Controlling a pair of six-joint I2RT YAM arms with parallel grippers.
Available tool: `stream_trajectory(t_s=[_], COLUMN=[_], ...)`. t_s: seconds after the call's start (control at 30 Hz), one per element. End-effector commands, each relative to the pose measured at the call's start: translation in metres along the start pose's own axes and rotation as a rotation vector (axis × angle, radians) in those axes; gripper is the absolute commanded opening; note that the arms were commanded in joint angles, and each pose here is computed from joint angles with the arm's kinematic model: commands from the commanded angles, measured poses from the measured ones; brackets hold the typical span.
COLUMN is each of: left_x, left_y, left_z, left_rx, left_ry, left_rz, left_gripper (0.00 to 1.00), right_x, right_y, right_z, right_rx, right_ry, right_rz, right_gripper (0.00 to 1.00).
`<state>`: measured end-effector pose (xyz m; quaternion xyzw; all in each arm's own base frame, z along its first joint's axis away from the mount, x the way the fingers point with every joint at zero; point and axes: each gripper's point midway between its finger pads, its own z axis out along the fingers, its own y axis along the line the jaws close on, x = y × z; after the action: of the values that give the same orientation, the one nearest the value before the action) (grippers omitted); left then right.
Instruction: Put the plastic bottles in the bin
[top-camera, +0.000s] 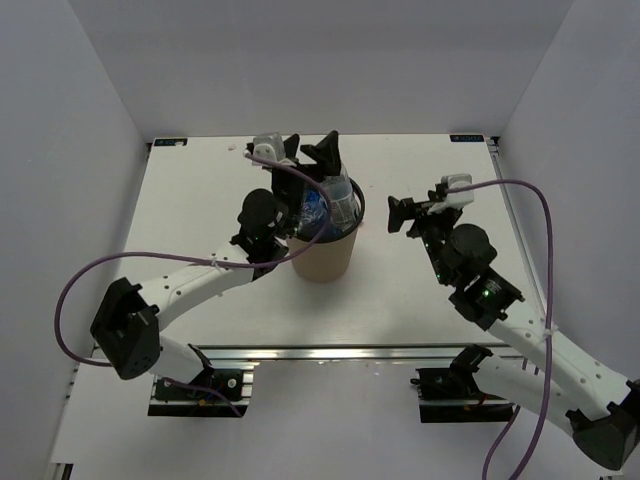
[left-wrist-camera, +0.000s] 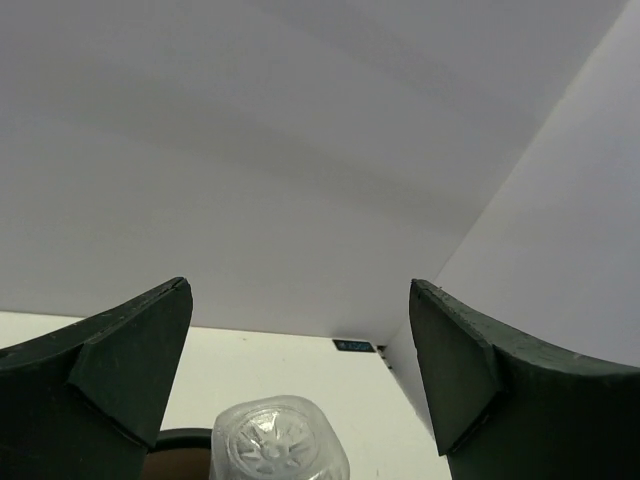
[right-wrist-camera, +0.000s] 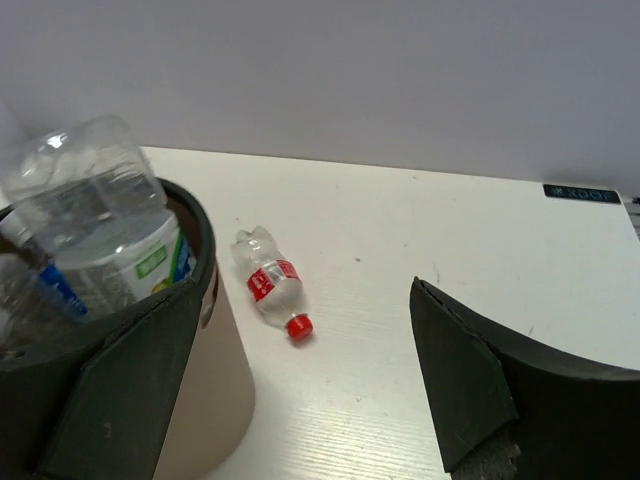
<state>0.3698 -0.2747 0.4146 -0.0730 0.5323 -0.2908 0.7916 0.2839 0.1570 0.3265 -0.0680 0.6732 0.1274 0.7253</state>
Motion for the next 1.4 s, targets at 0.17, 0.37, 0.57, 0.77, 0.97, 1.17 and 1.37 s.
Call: stream_trajectory(t_s=[0.17, 0.37, 0.57, 0.77, 0.97, 1.17, 1.37], left_x=[-0.068, -0.051, 0.001, 0.034, 0.039, 0.045, 0.053], left_y=[0.042, 0.183, 0.262, 0.280, 0.283, 0.288, 0.296], left_z=[-0.008, -0.031, -0.082, -0.112, -0.121, -0.129, -0.138], left_rx=[-0.278, -0.583, -0.731, -0.782, -0.776, -0.788, -0.827], left_ry=[0.070, 0.166, 0.329, 0.448, 0.462, 0.469, 0.493], left_rz=[0.085, -0.001, -0.045, 0.000, 0.018, 0.025, 0.033], left_gripper=[0.98, 0.98, 0.98, 0.98, 0.98, 0.98, 0.98], right_x=[-0.008, 0.030, 0.106, 0.160, 0.219, 0.267, 0.307], right_y=[-0.044, -0.035, -0.030, -0.004, 0.035, 0.038, 0.045], right_z=[0.068, 0.130, 0.191, 0.234, 0.255, 0.269, 0.263], right_rx=[0.064, -0.194, -0.257, -0.417, -0.550, -0.466, -0.480], right_ry=[0.149, 0.265, 0.512, 0.615, 0.725, 0.787, 0.862], right_rz=[0.139, 0.167, 0.151, 0.263, 0.279, 0.170, 0.209], right_gripper=[0.89, 0.89, 0.89, 0.89, 0.89, 0.89, 0.89])
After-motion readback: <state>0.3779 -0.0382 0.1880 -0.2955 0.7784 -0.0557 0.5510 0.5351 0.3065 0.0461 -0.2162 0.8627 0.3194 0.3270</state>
